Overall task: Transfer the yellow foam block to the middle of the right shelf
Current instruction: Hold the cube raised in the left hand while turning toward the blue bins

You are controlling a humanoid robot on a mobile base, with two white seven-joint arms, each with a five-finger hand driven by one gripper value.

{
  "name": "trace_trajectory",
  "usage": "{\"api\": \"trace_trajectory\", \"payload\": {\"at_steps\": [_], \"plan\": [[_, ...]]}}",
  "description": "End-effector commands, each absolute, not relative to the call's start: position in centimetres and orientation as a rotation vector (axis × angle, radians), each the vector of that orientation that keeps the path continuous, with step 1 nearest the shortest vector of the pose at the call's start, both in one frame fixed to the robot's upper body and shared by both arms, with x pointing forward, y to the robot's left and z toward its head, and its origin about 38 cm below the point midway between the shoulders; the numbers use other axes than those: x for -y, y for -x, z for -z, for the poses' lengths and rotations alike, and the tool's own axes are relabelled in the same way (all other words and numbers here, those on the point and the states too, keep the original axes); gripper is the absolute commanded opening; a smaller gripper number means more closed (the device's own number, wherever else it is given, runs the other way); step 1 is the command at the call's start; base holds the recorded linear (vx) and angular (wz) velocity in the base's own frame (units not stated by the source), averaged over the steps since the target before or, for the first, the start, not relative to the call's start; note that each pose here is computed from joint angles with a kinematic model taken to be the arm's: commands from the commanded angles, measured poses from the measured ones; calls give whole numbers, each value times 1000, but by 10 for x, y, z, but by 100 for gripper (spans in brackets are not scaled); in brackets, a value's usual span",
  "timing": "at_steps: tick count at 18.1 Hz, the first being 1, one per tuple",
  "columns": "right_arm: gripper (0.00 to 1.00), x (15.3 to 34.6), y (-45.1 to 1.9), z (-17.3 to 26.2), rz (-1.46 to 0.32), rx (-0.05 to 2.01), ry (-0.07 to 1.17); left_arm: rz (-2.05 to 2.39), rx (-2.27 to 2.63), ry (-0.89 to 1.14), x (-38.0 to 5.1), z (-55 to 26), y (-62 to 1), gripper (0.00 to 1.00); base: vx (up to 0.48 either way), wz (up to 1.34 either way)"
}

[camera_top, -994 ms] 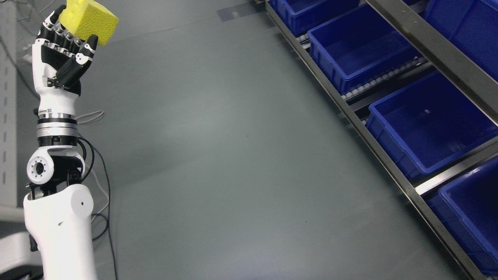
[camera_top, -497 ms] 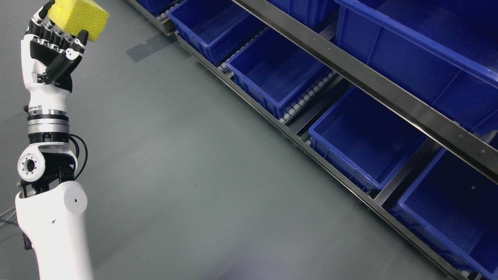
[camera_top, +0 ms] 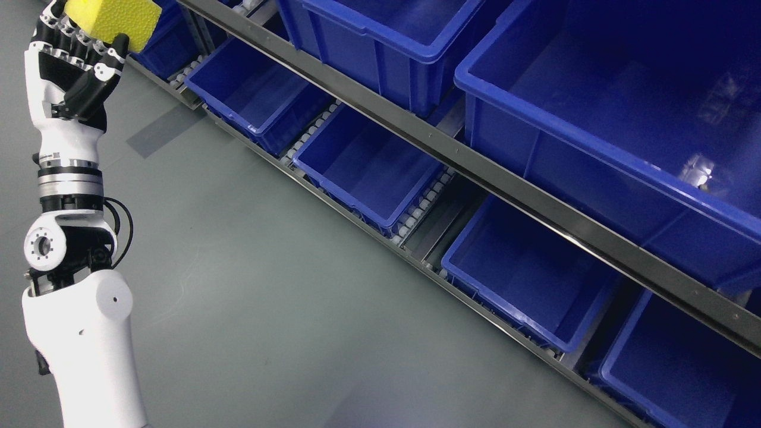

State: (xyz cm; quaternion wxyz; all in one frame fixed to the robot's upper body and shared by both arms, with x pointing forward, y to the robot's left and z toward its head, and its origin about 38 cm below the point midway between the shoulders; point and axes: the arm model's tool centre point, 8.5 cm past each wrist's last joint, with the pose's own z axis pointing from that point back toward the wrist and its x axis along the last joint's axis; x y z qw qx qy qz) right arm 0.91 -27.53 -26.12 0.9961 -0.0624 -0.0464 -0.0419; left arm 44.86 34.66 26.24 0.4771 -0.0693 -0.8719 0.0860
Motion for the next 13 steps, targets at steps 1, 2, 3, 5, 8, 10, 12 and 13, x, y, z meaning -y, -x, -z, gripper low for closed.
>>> {"api": "trace_trajectory", "payload": {"at_steps": [1,2,3,5,8,10,12,13], "plan": [[100,287,-15,260,79,114,143,-226,2142,180,-344,-267,-450,31,371,-177],[100,287,-15,260,80,114,143,-229,2142,181,-344,-267,-450,31,332,-193],[100,287,-15,260,80,114,143,-232,2136,187,-342,-266,-451,31,332,-193],[100,287,-15,260,79,114,143,-245,2128,210,-334,-262,-452,31,252,-251],[100,287,-15,260,79,114,143,-237,2134,216,-331,-269,-456,31,280,-355],[100,287,-15,260,79,114,143,-227,2162,230,-329,-289,-461,31,203,-306],[100,287,-15,260,79,114,143,-211,2233,251,-326,-325,-468,31,171,-237],[100,287,-15,260,79,114,143,-204,2250,267,-324,-342,-472,31,159,-196]]}}
